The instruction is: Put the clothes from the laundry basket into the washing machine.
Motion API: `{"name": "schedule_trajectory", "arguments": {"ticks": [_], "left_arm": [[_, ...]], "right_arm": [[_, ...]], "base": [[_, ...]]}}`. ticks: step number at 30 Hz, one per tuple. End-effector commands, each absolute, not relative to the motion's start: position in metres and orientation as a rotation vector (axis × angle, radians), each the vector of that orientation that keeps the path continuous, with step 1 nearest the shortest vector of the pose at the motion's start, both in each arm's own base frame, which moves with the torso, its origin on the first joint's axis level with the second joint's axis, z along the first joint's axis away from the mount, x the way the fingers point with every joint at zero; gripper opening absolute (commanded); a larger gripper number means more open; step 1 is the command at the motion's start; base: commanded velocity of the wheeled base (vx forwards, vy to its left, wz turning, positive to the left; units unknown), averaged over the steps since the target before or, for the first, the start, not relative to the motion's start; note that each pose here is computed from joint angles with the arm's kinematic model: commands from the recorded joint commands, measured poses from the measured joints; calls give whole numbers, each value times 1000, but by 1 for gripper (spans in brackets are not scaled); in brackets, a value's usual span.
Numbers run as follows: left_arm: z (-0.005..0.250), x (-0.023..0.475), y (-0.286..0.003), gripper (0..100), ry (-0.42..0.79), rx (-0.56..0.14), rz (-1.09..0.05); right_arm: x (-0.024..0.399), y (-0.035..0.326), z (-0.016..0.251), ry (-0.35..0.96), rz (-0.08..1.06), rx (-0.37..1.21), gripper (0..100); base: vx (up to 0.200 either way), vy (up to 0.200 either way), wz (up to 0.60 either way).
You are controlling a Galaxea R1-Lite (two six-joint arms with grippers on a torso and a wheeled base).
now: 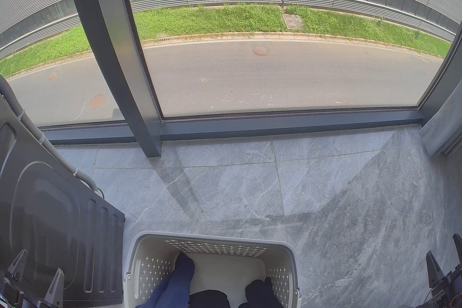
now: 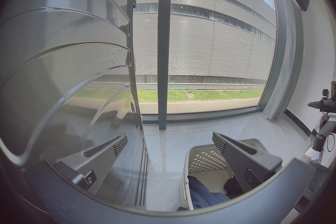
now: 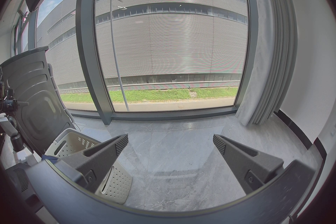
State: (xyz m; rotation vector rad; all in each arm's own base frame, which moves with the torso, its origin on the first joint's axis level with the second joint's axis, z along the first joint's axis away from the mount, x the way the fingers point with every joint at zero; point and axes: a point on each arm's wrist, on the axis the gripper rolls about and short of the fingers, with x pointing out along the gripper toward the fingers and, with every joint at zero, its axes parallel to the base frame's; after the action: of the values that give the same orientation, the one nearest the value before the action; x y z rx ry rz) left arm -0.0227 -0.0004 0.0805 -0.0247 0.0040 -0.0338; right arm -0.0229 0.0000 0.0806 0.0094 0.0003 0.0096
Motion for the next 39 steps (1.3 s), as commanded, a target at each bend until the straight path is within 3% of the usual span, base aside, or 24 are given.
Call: {"name": "schedule_trajectory", "arguments": {"ticks": [1,39], "left_arm": [[76,-23,0,100,3,-25,-34],[76,-23,0,100,3,-23,-34]], "right_arm": [[-23,0,76,0,11,9,100],[-23,0,76,0,11,9,100]], "base": [[0,0,0],[-189,0,0]]}}
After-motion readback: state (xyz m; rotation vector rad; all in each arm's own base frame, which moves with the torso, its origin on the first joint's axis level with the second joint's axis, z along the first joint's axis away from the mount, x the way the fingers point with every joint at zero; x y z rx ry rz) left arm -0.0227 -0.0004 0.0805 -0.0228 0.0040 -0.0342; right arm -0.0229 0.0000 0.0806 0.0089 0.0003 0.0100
